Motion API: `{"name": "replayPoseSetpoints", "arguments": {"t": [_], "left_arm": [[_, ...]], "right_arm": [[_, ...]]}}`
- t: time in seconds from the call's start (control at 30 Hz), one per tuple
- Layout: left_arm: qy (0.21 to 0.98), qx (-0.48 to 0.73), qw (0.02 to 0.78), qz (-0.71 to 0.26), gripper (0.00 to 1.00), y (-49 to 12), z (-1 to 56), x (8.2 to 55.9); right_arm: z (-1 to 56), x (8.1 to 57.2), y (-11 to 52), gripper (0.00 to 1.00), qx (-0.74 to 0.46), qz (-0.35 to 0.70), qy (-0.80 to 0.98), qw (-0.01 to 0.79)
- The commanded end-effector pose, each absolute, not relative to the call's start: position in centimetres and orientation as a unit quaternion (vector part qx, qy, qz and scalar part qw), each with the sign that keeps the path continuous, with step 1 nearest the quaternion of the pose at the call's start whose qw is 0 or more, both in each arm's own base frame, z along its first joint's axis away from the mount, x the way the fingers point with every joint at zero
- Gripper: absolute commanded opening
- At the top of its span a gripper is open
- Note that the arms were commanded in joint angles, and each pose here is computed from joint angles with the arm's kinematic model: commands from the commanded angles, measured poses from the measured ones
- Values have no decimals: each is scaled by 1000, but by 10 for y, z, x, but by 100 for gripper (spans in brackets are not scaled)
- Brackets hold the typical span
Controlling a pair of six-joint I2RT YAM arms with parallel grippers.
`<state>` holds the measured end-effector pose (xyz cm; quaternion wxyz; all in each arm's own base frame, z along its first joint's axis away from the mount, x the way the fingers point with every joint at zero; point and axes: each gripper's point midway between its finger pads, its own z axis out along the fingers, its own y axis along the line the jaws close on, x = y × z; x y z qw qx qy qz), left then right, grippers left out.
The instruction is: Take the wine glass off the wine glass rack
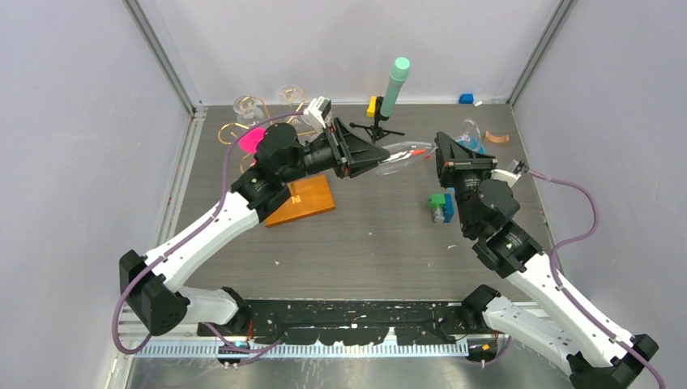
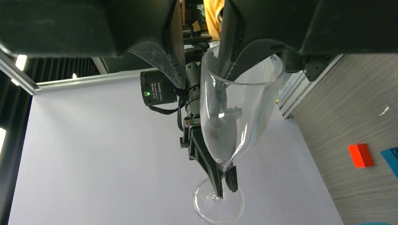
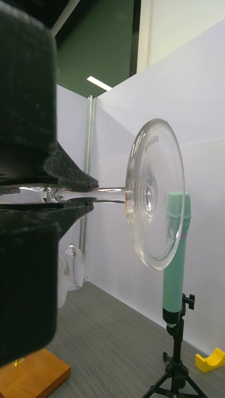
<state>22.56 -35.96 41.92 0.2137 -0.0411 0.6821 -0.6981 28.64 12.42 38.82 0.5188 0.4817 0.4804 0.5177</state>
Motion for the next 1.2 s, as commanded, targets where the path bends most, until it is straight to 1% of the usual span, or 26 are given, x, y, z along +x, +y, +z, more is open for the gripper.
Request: {"name": "replayPoseSetpoints", "arguments": {"t": [0.0,0.1,0.17,0.27,0.37,0.43,0.47,0.5,0.53,0.57,0.6,0.7,0.77,0.93,1.0,1.1,1.17], "left_arm": [[644,-22,232,-728,31,-357,456,222],[648,-18,225,-727,24,-361,456,224],[649,-16,225,-727,16,-363,456,225],[655,-15,231,-719,0,-365,454,229],[669,-13,248,-701,0,-364,448,234],[683,-7,267,-680,0,-363,443,238],[701,-2,272,-659,0,-362,435,240],[712,6,279,-645,0,-361,431,241],[723,15,286,-628,0,-361,427,242],[735,22,291,-611,0,-360,423,244],[748,31,296,-593,0,-359,417,246],[783,57,308,-538,0,-358,404,253],[806,78,314,-495,0,-357,392,258],[861,123,320,-375,0,-350,355,273],[881,141,307,-330,0,-347,340,275],[901,173,292,-269,0,-350,316,284],[906,191,291,-241,0,-351,314,290]], "right_arm": [[404,286,128,0,461,535,465,534],[402,286,130,0,456,536,470,533],[400,286,131,0,456,535,471,533],[396,284,128,0,458,532,471,534],[394,282,125,1,459,525,474,537],[393,281,123,14,457,521,477,540],[394,280,122,29,454,519,480,543],[393,278,121,37,453,514,484,544],[393,278,120,51,451,509,488,546],[392,276,119,58,450,503,495,547],[389,275,118,67,447,493,505,550],[379,269,116,76,434,464,541,552],[371,264,116,78,419,445,567,552],[335,245,110,78,360,359,665,547],[327,237,102,78,340,324,690,551],[319,230,90,75,309,270,720,560],[314,227,82,73,290,233,739,562]]}}
